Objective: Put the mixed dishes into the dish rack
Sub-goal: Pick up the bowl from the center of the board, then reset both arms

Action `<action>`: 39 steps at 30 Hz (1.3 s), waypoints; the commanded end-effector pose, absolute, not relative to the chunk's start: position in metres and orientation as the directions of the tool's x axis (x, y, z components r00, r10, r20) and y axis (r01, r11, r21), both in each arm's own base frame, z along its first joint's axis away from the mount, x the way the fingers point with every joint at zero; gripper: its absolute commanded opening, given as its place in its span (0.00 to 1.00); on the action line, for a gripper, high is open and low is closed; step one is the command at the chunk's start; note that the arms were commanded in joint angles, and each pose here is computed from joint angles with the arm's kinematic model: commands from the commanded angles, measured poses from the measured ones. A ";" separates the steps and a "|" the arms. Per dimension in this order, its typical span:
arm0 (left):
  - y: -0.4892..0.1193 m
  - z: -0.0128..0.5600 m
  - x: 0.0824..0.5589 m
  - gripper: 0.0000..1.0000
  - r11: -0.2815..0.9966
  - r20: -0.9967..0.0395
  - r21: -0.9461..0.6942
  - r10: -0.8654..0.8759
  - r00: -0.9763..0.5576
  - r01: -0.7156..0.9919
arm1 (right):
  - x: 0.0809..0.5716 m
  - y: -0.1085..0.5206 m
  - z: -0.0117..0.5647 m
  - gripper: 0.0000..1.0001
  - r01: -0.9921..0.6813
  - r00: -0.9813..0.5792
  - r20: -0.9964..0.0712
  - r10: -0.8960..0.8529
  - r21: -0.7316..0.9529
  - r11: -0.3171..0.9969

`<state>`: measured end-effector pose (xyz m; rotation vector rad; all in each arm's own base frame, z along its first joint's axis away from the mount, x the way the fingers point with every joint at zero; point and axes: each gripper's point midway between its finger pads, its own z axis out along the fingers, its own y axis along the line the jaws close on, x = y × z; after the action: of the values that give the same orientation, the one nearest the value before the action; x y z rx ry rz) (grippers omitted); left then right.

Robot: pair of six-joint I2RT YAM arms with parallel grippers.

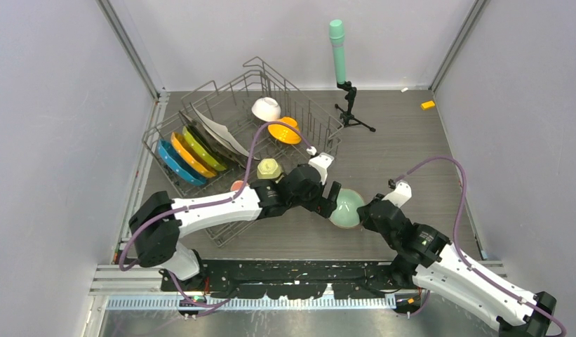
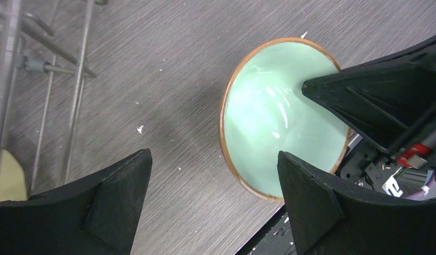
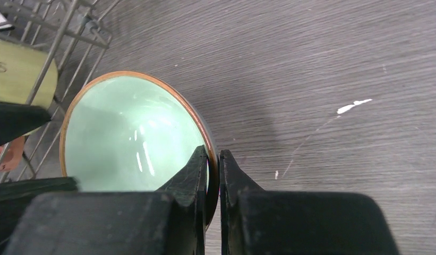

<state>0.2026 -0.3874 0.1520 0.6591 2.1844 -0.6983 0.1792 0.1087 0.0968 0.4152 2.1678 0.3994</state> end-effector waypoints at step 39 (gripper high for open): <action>-0.360 0.271 0.206 0.00 0.483 -0.843 -0.480 -0.025 -0.537 0.732 | 0.168 0.200 0.224 0.70 -0.298 -0.590 -0.626 0.511 0.756 0.582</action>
<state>0.2061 -0.3639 0.2035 0.6400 2.0834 -0.8603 0.1761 0.1828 0.1668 0.2347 2.0326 0.9197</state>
